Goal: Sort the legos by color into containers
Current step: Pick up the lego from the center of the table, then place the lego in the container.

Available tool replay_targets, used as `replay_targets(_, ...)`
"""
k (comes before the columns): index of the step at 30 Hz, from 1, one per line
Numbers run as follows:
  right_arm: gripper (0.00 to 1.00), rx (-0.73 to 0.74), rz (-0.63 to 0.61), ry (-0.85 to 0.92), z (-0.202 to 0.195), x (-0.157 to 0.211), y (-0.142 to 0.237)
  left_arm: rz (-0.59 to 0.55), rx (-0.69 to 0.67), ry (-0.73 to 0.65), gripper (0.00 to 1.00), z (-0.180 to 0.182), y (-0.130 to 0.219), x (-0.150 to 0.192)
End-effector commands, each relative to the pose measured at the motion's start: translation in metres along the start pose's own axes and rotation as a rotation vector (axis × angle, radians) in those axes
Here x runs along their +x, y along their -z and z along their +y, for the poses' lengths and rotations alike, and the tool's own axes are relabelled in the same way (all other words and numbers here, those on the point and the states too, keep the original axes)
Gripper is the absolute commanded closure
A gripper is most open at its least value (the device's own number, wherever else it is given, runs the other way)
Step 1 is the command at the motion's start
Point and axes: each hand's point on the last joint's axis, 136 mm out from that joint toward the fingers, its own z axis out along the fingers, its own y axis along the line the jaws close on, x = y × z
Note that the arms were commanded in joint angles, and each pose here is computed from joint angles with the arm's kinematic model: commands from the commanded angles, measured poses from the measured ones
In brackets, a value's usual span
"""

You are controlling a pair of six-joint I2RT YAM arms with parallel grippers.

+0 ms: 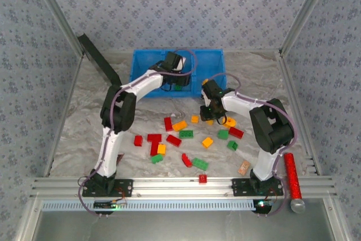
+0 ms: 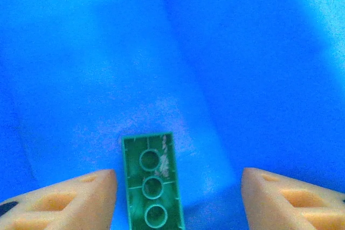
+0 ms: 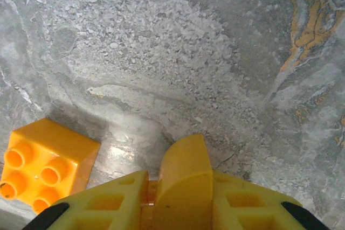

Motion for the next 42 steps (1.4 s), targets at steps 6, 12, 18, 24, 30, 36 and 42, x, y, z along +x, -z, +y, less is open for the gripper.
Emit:
replay_targets(6, 0.72, 0.035, -0.094, 0.031, -0.001, -0.019, 0.045, -0.211, 0.097, -0.073, 0.34, -0.032, 0.093, -0.063)
replay_targets(12, 0.73, 0.070, -0.222, 0.042, -0.009, -0.069, 0.096, -0.193, 0.029, -0.026, 0.32, -0.017, 0.146, -0.033)
replay_targets(18, 0.73, 0.112, -0.332, 0.045, -0.027, -0.129, 0.116, -0.105, -0.051, 0.056, 0.32, -0.002, 0.181, 0.039)
replay_targets(24, 0.73, 0.132, -0.354, 0.061, -0.035, -0.169, 0.099, 0.014, -0.078, 0.117, 0.31, -0.008, 0.187, 0.109)
replay_targets(30, 0.73, 0.141, -0.334, 0.059, -0.040, -0.188, 0.069, 0.067, -0.080, 0.203, 0.31, -0.009, 0.176, 0.147)
replay_targets(36, 0.73, 0.134, -0.290, 0.058, -0.043, -0.189, 0.041, 0.125, -0.091, 0.246, 0.31, -0.009, 0.153, 0.172)
replay_targets(42, 0.72, 0.137, -0.259, 0.065, -0.044, -0.185, 0.026, 0.174, -0.078, 0.293, 0.31, -0.013, 0.133, 0.185)
